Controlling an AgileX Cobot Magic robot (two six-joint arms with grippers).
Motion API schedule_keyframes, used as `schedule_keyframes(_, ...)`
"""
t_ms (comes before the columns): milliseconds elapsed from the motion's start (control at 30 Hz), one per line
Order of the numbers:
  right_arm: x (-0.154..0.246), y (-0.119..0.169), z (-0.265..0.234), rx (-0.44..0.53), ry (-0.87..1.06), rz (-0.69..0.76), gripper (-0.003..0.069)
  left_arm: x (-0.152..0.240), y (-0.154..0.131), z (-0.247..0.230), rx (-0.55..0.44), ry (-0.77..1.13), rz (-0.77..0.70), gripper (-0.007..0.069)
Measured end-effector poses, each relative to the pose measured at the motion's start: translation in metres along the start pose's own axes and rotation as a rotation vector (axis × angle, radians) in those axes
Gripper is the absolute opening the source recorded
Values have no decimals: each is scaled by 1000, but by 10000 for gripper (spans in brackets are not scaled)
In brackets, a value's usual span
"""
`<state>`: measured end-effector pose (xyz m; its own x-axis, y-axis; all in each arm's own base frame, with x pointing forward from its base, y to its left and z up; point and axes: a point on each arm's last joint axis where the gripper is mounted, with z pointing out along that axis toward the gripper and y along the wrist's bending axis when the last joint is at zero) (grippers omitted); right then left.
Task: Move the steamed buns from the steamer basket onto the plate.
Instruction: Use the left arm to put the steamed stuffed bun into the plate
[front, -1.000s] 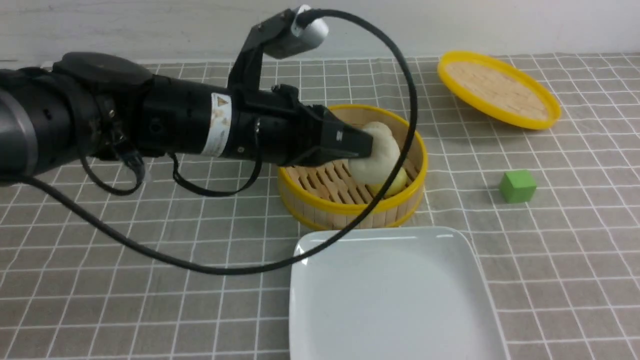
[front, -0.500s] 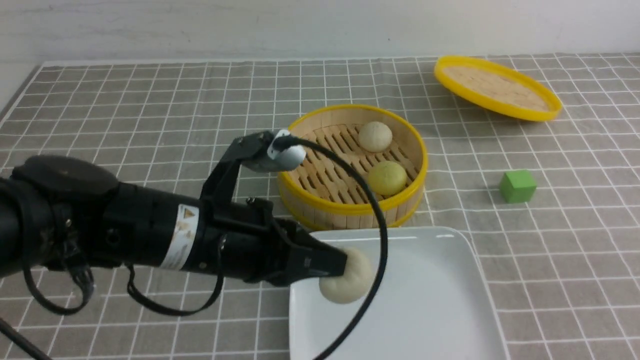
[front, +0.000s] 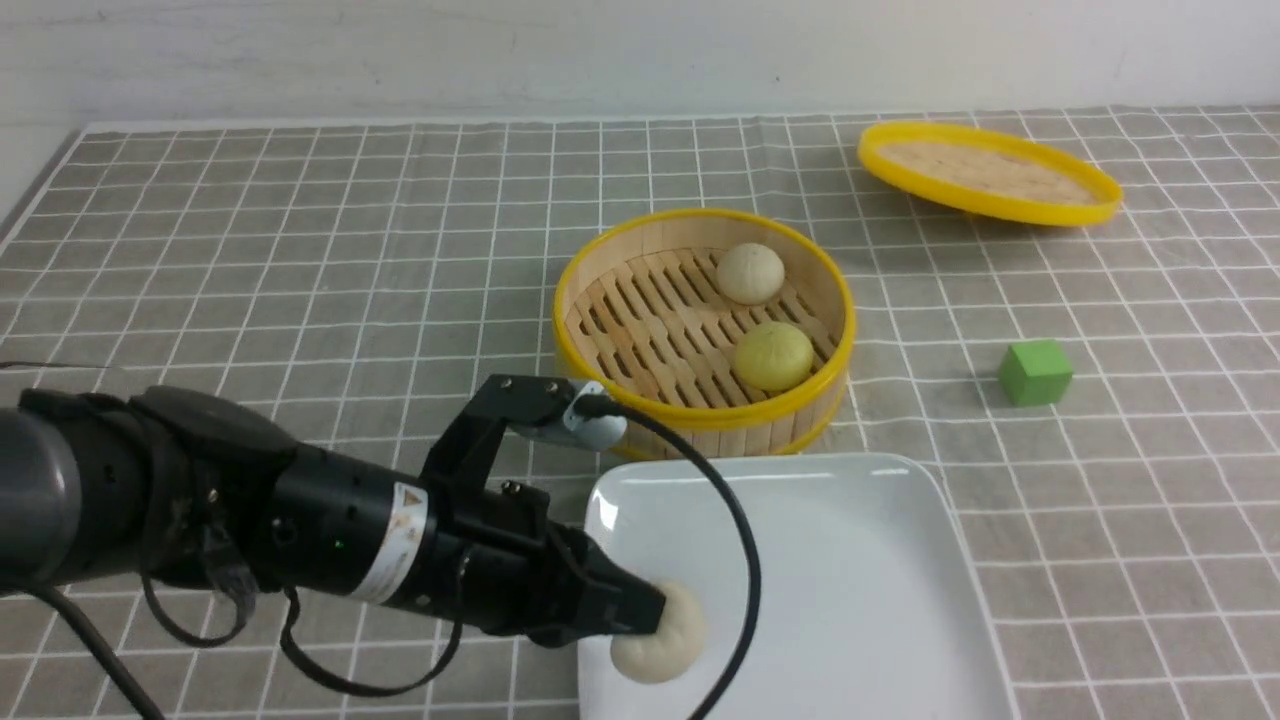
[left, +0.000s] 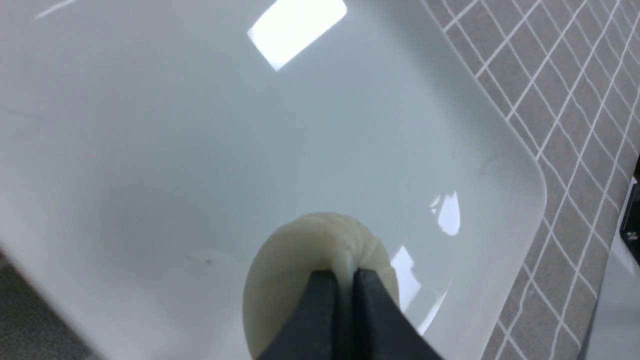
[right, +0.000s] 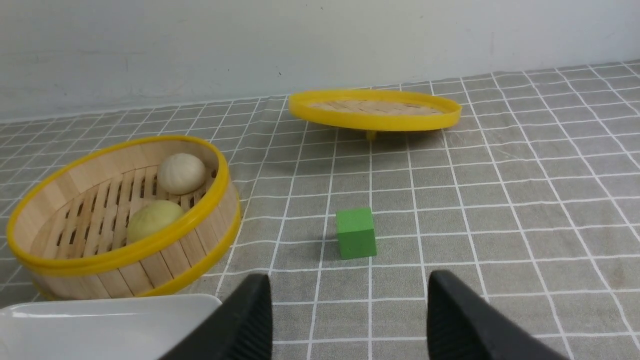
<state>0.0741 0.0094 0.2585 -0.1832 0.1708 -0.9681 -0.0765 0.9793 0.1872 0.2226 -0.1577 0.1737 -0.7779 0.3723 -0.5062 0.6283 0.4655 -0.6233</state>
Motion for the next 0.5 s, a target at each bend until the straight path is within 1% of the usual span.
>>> schedule_keyframes(133,0,0,0,0,0,0,419,3,3,5,30,23,-4,46)
schedule_keyframes(233,0,0,0,0,0,0,419,5,2,7,64,38,-15,104)
schedule_keyframes(300,0,0,0,0,0,0,419,5,1,7,83,42,-15,177)
schedule_keyframes(367,0,0,0,0,0,0,419,4,-1,6,97,42,-13,265)
schedule_keyframes(400,0,0,0,0,0,0,419,3,-1,6,99,41,-13,277)
schedule_keyframes(433,0,0,0,0,0,0,419,3,-1,6,101,39,-19,375)
schedule_keyframes(467,0,0,0,0,0,0,419,3,-1,6,102,39,-23,425)
schedule_keyframes(500,0,0,0,0,0,0,419,3,-1,6,102,39,-23,434)
